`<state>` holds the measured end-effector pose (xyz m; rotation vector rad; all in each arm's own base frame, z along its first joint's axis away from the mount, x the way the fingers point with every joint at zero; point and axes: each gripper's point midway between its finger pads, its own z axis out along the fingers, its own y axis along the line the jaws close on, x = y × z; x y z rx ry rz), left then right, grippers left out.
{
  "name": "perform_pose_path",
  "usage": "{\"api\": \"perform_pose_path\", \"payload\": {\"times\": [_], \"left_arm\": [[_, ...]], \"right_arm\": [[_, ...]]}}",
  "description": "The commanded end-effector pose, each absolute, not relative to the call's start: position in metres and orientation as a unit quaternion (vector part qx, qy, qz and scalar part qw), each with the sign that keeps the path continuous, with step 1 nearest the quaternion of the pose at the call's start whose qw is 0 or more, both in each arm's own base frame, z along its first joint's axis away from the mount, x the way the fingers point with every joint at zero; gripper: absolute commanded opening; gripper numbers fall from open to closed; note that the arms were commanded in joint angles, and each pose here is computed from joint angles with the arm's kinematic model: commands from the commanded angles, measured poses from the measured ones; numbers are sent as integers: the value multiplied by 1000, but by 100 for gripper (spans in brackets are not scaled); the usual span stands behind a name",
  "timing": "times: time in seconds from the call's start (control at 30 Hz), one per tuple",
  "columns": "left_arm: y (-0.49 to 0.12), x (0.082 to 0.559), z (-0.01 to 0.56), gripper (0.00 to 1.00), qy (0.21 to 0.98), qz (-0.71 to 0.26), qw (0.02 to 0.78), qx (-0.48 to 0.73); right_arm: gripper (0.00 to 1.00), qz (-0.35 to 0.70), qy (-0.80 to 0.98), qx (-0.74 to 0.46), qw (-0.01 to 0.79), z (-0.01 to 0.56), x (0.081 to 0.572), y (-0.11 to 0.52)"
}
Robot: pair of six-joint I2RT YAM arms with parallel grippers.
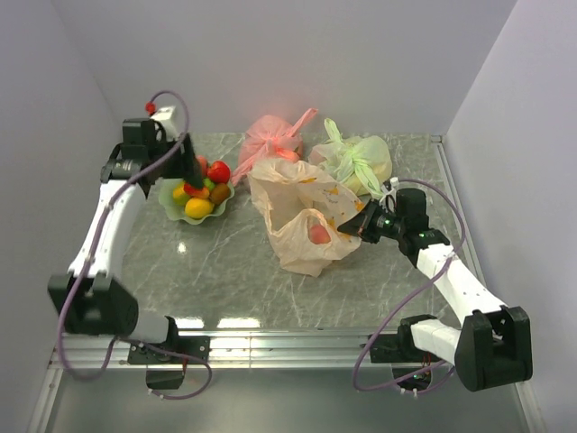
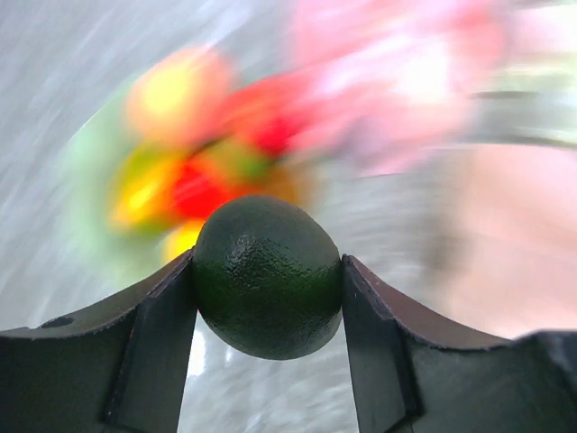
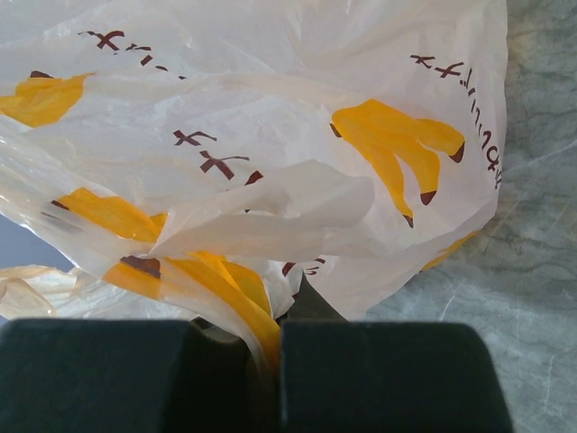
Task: Place the fake fruits into the plastic bag and tie a complex knot
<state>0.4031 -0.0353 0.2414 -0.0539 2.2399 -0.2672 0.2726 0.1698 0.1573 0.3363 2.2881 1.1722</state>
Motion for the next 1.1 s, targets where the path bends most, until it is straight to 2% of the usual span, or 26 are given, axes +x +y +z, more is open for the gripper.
{"api": "perform_pose_path", "payload": {"times": [0.0,0.03,0.17,0.27,0.57,0.73,0.9,1.07], "left_arm": [[-141,364,344,23,787,-248,539,170],[-166,352,369,25,751,-273,566,201],[-221,319,402,30,671,-341,596,280],[-261,299,403,31,622,-361,601,349],[-335,266,386,17,526,-360,581,507],[-353,294,340,15,553,-322,563,523],[-362,330,264,13,596,-275,527,540],[-365,351,246,13,606,-295,517,528]], "right_arm": [[0,448,841,117,281,172,282,175],[0,451,839,115,283,174,283,175],[0,454,840,117,274,175,285,177],[0,460,838,117,270,177,285,179],[0,468,837,113,260,179,285,182],[0,462,845,103,250,173,283,182],[0,466,847,83,244,173,280,185],[0,456,856,57,236,168,275,187]]}}
